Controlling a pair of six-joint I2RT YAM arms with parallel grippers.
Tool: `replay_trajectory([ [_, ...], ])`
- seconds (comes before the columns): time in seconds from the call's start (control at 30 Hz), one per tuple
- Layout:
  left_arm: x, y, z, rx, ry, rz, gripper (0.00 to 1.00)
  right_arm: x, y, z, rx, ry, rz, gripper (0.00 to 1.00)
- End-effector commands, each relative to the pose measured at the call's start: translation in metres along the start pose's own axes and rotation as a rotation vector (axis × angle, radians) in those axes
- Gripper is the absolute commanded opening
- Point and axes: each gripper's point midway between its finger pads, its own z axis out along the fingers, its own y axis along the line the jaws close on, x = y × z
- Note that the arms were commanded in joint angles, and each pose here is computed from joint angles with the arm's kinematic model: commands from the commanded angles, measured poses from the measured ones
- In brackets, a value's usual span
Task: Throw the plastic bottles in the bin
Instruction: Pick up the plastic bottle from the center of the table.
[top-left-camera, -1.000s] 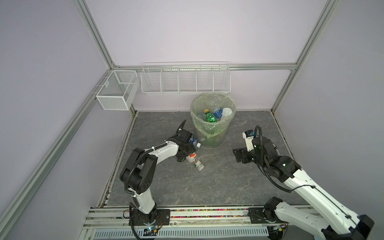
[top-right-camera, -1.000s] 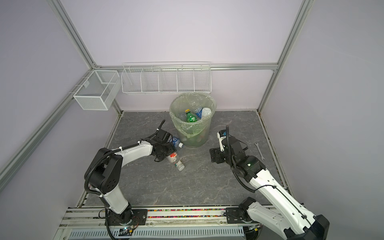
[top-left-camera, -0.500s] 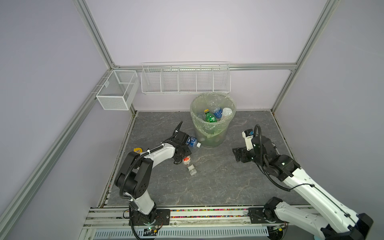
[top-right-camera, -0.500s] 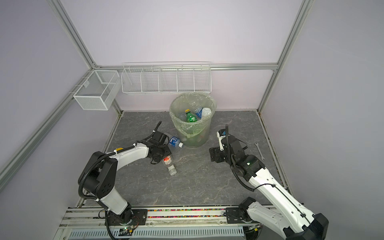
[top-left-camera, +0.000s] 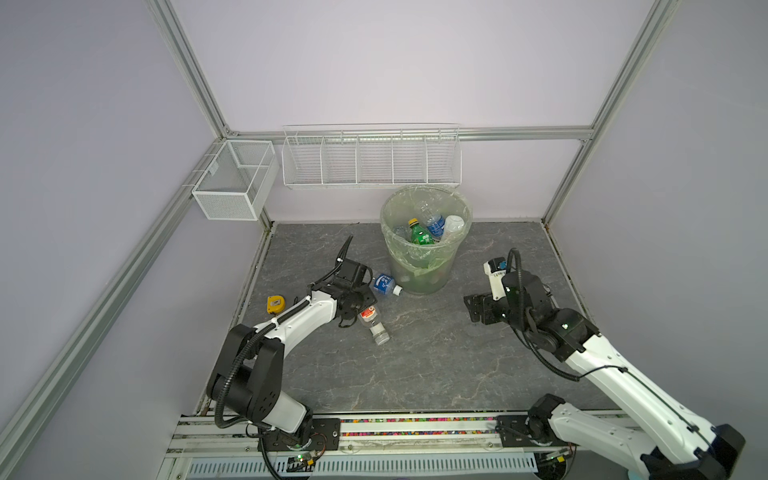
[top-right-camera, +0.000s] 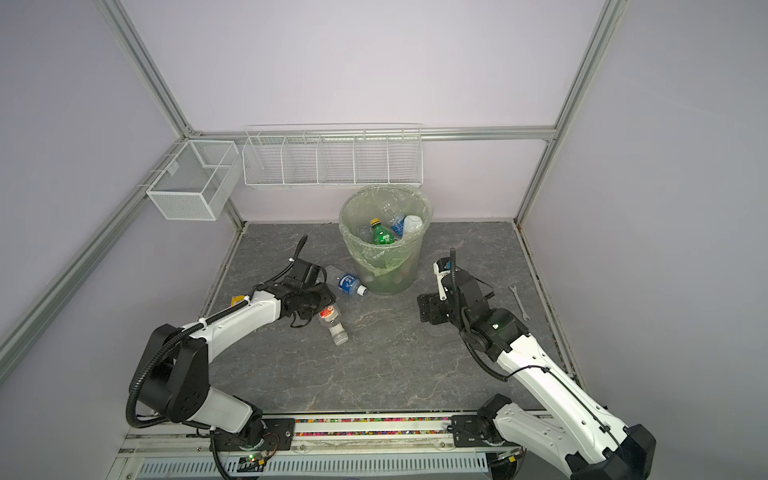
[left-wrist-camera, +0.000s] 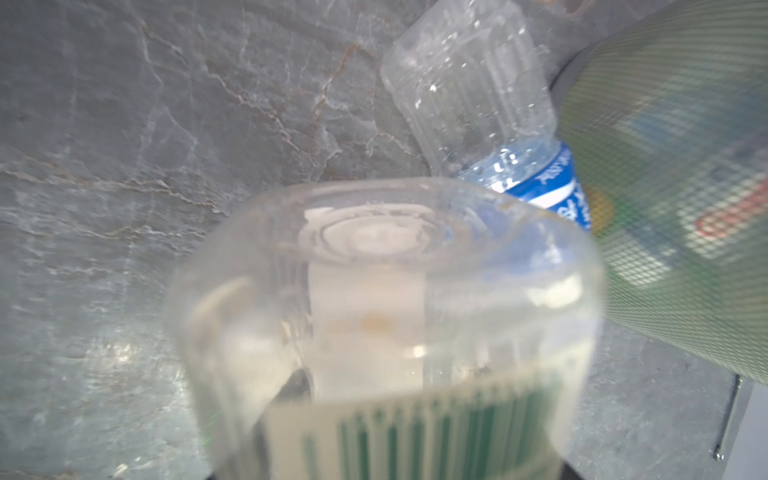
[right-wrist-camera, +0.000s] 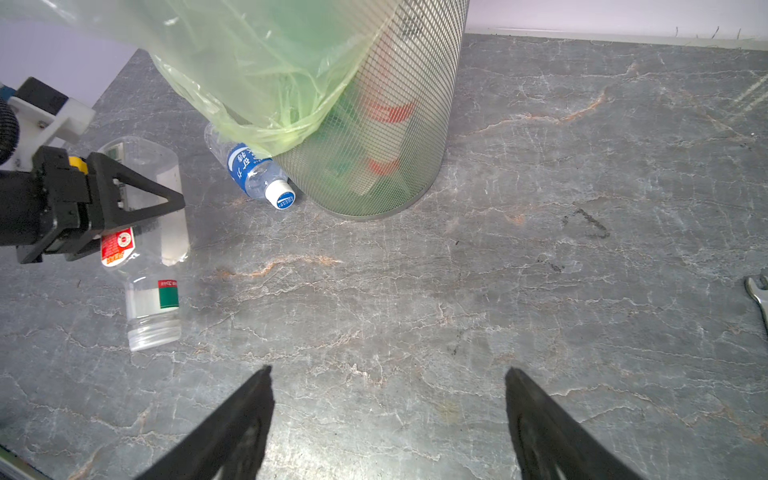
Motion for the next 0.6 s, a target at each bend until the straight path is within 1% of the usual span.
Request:
replay_trajectory([
  [0.0, -0.009, -0.008, -0.017, 0.05, -0.023, 0.019, 0.59, -0.01, 0.003, -0.003, -0.016, -0.023, 0.024, 0.88],
  [0.23, -0.031, -0.026, -0.059, 0.119, -0.082, 0.047, 0.59, -0.01, 0.005, -0.002, -0.023, -0.019, 0.027, 0.88],
  [0.4, -0.045, -0.04, -0.091, 0.178, -0.158, 0.087, 0.59, -0.011, 0.006, -0.002, -0.029, -0.019, 0.033, 0.88],
  [0.57, -0.055, -0.057, -0.127, 0.243, -0.204, 0.108, 0.6, -0.012, 0.008, 0.0, -0.034, -0.016, 0.033, 0.88],
])
